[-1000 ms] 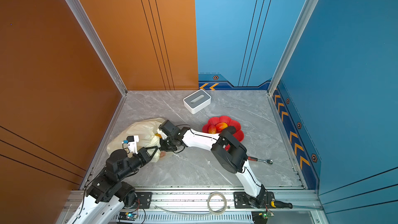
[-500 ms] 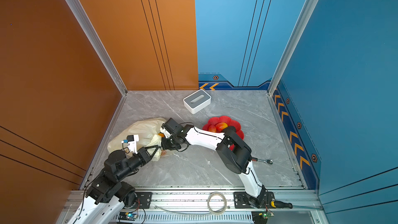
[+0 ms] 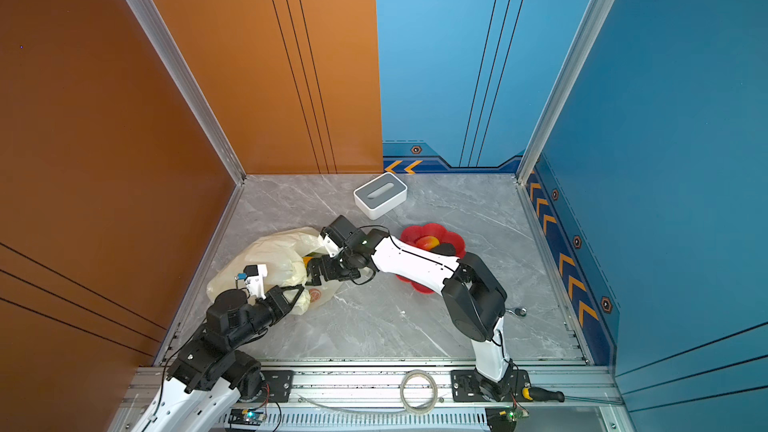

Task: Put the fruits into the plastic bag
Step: 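Withdraw the open right gripper from the bag and move it over the red bowl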

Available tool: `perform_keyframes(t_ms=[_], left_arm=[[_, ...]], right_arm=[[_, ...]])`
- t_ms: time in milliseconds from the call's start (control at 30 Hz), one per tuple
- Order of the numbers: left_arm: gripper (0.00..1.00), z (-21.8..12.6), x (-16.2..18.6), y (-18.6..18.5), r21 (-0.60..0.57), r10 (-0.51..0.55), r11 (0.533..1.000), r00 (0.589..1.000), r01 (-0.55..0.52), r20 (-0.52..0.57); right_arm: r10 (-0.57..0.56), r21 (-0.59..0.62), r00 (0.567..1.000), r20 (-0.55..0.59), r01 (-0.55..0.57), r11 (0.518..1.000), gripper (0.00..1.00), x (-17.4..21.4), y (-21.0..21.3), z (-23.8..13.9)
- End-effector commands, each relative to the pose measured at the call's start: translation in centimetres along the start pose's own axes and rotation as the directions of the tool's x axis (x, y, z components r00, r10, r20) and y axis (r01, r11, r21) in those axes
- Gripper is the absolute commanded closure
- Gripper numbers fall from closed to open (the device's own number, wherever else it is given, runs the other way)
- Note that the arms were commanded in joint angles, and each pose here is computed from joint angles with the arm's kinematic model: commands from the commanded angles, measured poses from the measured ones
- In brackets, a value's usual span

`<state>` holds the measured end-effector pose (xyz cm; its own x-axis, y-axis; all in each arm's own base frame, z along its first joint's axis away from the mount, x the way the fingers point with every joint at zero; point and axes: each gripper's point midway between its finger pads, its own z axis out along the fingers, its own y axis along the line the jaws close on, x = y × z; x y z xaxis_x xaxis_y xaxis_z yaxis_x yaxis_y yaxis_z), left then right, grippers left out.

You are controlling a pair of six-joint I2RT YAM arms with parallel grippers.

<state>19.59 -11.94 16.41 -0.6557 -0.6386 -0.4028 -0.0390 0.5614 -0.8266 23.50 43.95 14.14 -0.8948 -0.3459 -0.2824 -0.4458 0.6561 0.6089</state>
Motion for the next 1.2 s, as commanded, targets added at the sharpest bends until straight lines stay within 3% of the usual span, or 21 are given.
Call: perform_keyframes(t_ms=[0,700,967,1167], left_arm=[[1.0,0.0,0.1,1.4,-0.058,-0.015,0.998,1.0,0.015,0.002],[1.0,-0.1,0.0,1.3,-0.045,-0.027,0.999,1.0,0.028,0.011],[1.0,-0.1,0.0,1.3,-0.043,-0.029,0.999,1.0,0.03,0.011],[1.0,0.3,0.0,1.4,-0.042,-0.034,0.999,0.999,0.034,0.007]], right_arm=[[-0.008,0.077,0.999,-0.035,0.01,0.997,0.0,1.3,-1.3,-1.6],[-0.1,0.23,0.995,0.017,0.094,0.969,0.0,1.9,-2.0,-9.8],[-0.216,0.47,0.975,0.057,0.164,0.867,0.0,1.3,-4.0,-16.8],[-0.244,0.572,0.959,0.142,0.122,0.811,0.0,1.0,-5.1,-22.0]])
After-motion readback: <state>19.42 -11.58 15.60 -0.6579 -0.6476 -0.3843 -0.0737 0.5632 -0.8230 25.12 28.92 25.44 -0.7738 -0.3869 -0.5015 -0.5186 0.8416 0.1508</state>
